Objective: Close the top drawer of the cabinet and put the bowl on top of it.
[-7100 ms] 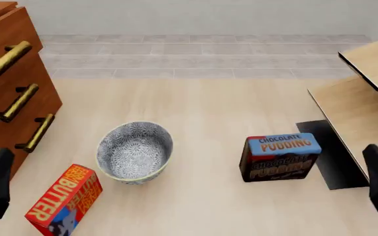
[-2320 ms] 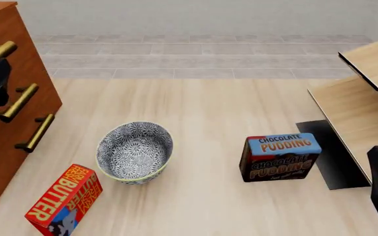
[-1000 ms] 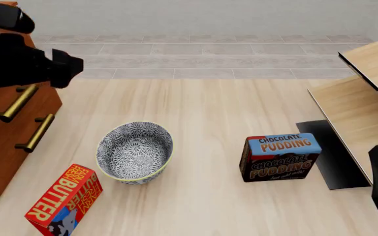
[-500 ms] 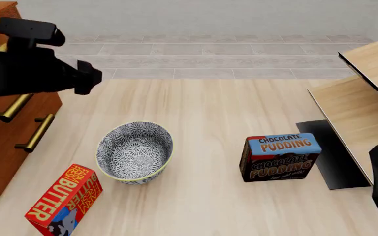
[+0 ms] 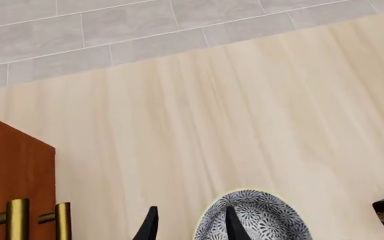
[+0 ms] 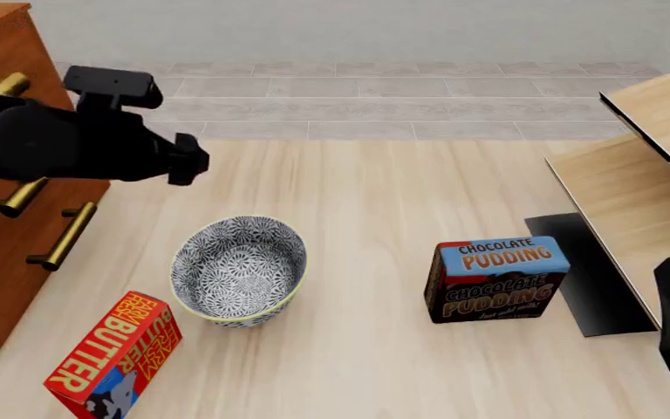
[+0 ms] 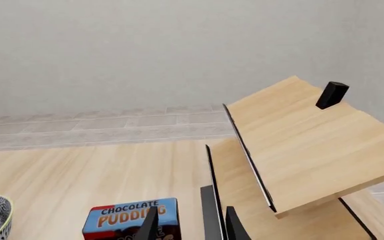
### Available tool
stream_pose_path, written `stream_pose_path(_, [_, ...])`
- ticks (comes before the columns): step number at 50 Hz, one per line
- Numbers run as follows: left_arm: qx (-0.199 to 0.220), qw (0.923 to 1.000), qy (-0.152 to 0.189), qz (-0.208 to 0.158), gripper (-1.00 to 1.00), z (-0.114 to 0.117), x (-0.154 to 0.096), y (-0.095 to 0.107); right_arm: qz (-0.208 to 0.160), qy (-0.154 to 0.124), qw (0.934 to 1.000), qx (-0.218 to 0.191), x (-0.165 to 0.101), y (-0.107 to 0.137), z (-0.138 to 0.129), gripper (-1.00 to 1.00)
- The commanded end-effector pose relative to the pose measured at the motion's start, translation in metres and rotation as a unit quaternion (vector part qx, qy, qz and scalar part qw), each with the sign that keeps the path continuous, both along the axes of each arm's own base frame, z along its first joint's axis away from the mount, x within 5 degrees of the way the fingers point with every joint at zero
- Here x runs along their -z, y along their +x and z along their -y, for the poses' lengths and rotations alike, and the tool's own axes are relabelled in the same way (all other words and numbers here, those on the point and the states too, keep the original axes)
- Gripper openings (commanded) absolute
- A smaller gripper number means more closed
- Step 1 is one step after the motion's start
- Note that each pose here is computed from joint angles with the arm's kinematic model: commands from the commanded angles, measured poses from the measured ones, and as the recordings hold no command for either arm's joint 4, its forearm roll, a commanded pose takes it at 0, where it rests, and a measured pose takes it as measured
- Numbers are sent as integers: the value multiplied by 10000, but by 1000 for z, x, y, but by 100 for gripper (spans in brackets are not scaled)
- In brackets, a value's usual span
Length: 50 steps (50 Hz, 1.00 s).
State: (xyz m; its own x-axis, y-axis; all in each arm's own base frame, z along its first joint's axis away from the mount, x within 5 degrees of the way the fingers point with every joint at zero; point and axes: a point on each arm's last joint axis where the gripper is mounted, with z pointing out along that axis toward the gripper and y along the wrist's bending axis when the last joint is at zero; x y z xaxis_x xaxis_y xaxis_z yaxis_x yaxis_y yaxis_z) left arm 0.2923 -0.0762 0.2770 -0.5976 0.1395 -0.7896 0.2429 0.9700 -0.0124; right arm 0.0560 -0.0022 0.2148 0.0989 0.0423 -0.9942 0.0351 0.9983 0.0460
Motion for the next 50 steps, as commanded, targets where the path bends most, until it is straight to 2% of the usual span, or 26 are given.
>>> stream_pose_path(1, [31, 9997, -10, -256, 100, 9, 13, 13, -15, 1, 10000, -5, 0, 0, 0, 100])
stream_pose_path(22, [-136, 9985, 50, -534, 100, 1, 39, 19, -30, -26, 10000, -21, 0, 0, 0, 100])
stream_pose_path(50, [-150, 9956, -26, -924, 100, 7, 84, 4, -16, -18, 10000, -22, 0, 0, 0, 100])
